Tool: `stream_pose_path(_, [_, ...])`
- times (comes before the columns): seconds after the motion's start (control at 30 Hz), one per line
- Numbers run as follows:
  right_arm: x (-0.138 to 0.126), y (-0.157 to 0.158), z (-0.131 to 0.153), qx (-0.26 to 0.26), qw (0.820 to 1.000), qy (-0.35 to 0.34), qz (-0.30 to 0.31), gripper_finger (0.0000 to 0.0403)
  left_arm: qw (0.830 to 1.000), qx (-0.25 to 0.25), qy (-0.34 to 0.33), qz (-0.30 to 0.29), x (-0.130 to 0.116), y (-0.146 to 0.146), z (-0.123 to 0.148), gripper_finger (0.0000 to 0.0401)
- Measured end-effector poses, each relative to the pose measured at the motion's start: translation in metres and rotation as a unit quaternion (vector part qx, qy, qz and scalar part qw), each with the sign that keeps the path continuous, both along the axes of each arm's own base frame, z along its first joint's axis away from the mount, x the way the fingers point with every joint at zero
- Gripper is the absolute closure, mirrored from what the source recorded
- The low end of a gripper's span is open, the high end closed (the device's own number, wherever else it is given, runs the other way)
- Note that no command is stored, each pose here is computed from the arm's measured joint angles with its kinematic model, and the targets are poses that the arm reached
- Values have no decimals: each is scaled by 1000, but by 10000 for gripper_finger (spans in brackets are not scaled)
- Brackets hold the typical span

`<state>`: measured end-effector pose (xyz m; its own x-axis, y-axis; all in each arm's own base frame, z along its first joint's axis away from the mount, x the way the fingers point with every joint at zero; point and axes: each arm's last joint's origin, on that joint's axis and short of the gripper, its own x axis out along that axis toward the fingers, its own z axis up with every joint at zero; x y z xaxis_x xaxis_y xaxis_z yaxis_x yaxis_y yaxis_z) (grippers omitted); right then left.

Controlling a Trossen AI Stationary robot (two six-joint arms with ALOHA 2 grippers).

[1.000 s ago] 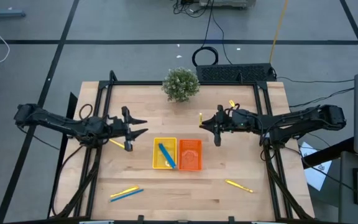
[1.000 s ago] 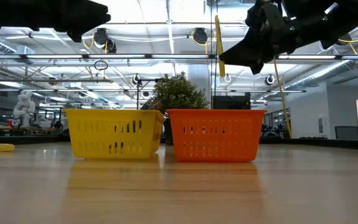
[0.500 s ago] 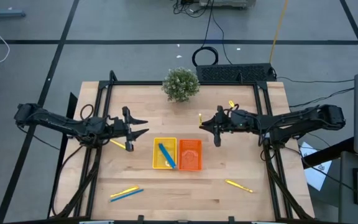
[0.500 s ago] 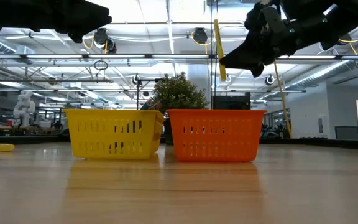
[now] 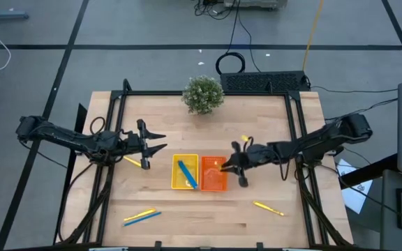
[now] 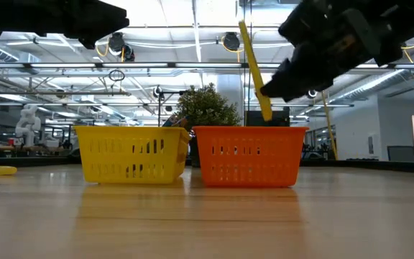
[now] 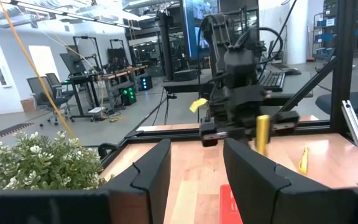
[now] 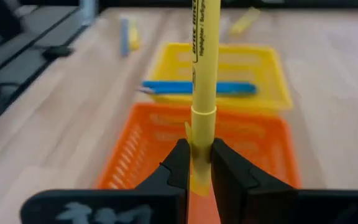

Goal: Sort pens & pencils
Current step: Put the top right yellow pen into the orange bin

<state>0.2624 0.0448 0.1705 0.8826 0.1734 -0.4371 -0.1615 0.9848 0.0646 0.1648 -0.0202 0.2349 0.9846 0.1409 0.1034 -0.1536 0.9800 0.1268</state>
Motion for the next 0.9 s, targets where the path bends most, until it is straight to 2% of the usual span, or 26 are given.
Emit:
stream_pose_path(0.2, [19, 13, 10, -88, 993, 25, 78, 374, 1000, 0, 0, 0, 0, 0, 0, 247])
stream_pose_path(0.37, [23, 11, 5, -170, 976, 53, 123, 374, 1000, -1, 0, 0, 0, 0, 0, 247])
stream_pose_path(0.47, [24, 9, 3, -201, 969, 47, 138, 374, 1000, -1, 1, 0, 0, 0, 0, 247])
stream_pose_path(0.67, [25, 2, 2, -220, 964, 51, 140, 374, 1000, 3, 1, 2, 0, 0, 0, 247])
stream_pose_path(0.83, [25, -4, 2, -211, 968, 56, 126, 373, 1000, 3, 1, 2, 0, 0, 0, 247])
stream_pose_path(0.9, [26, -5, 2, -205, 970, 58, 119, 356, 1000, 3, 3, 2, 0, 0, 0, 247])
